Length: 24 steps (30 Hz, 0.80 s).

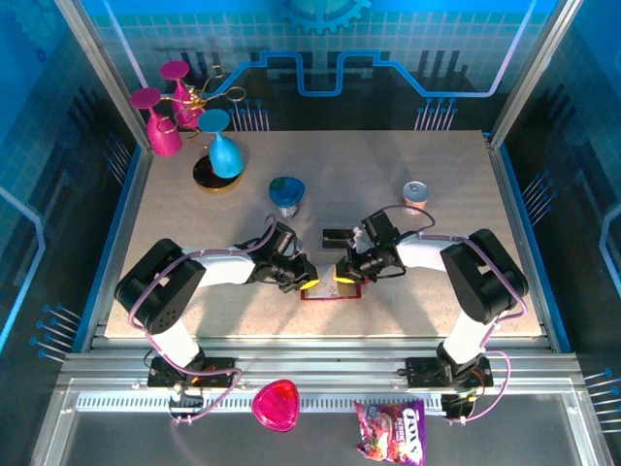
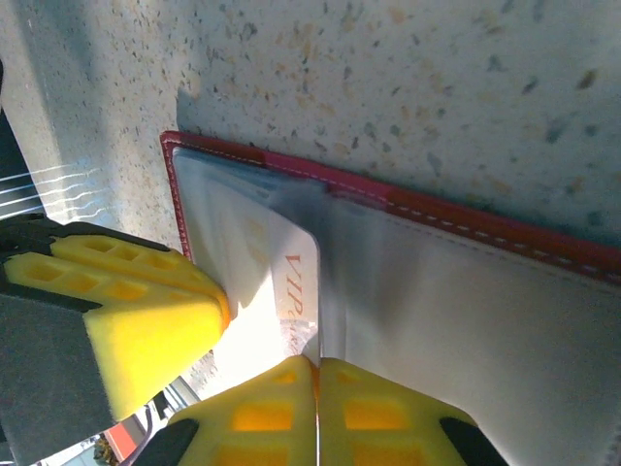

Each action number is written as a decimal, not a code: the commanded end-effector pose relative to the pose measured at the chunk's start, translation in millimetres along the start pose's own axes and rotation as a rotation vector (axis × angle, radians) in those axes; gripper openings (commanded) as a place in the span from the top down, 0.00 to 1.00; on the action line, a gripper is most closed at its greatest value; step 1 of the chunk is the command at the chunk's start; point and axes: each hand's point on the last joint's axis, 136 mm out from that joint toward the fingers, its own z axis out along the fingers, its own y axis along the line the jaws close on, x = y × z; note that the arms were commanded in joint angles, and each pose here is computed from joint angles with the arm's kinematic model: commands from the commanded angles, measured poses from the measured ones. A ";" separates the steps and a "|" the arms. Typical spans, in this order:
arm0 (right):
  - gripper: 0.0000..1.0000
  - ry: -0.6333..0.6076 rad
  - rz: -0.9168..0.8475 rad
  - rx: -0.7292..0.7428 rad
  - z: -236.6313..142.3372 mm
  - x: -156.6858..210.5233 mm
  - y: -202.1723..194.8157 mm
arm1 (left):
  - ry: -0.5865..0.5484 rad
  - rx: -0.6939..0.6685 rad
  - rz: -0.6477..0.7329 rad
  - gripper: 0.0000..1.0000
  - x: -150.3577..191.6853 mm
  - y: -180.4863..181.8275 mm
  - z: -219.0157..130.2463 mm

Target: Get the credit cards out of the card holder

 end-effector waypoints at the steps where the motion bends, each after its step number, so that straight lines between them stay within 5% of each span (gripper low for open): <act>1: 0.94 -0.006 0.009 0.025 -9.6 2.8 -10.2 | 0.019 -0.029 0.001 0.88 3.0 9.8 1.3; 24: 0.95 -0.028 -0.055 0.156 -45.6 -1.7 -18.9 | 0.016 -0.025 0.002 0.87 3.1 8.8 -0.2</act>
